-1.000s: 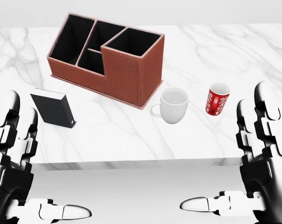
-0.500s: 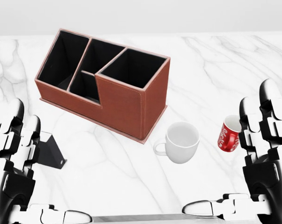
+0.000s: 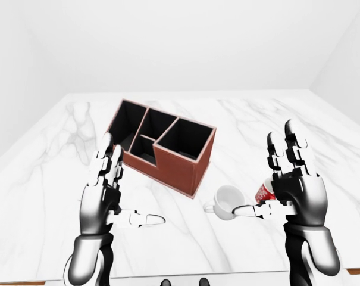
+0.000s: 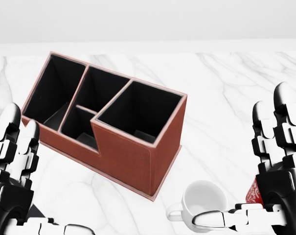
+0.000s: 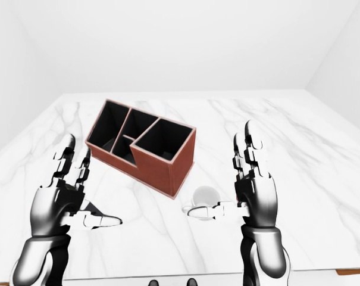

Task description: Pick up the red mug and place it to the right of the caddy.

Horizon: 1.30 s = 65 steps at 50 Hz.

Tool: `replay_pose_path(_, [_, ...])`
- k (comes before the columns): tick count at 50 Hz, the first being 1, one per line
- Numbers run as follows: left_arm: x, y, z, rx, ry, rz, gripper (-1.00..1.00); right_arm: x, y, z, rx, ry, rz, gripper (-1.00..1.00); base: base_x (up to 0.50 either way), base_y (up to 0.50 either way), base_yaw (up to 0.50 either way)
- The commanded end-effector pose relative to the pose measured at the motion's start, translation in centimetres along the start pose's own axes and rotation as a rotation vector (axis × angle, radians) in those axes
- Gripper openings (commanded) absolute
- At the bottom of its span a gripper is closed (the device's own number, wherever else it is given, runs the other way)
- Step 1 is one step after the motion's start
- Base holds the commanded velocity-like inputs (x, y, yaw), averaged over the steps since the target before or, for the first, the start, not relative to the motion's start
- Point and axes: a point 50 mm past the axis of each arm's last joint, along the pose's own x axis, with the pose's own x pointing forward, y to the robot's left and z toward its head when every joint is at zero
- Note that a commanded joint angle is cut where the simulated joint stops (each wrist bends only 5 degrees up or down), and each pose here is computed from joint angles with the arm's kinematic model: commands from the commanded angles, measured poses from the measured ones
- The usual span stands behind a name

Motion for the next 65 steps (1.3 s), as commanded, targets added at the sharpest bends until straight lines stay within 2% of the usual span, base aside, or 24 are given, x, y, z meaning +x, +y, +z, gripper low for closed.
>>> replay_pose_path(1, [-0.1,0.1,0.4,0.001,-0.015,0.002,1.0,0.0,-0.1,0.0,-0.003,-0.002,-0.001,1.0,0.5,0.0,0.0])
replay_pose_path(26, [-0.4,0.2,1.0,0.004,-0.036,-0.007,1.0,0.0,-0.2,-0.1,-0.019,0.006,-0.014,1.0,0.5,0.0,0.0])
replay_pose_path(34, [-0.4,0.1,1.0,0.003,-0.035,-0.008,1.0,-0.3,0.1,-0.3,0.006,0.023,0.017,1.0,0.0,-0.03,0.0])
replay_pose_path(39, [-0.4,0.2,1.0,0.003,-0.034,-0.007,1.0,-0.1,-0.1,0.0,0.007,0.004,-0.001,1.0,0.0,-0.42,0.0])
replay_pose_path(53, [-0.4,0.4,1.3,0.005,-0.048,-0.001,1.0,0.0,-0.1,-0.1,0.007,0.004,-0.008,1.0,0.0,0.0,0.0])
replay_pose_path(59, [-0.3,0.4,1.0,0.001,-0.039,-0.004,1.0,-0.8,-0.9,0.7,0.043,-0.019,-0.011,1.0,0.0,0.0,0.0])
replay_pose_path(62, [-0.3,0.5,1.2,-0.001,-0.051,0.001,1.0,-1.0,-1.6,0.5,0.015,-0.003,-0.004,1.0,0.0,0.0,0.0])
replay_pose_path(65, [-0.3,0.5,1.3,-0.002,-0.054,-0.001,1.0,-1.2,-2.5,2.0,-0.025,-0.063,0.017,1.0,0.0,0.0,0.0])
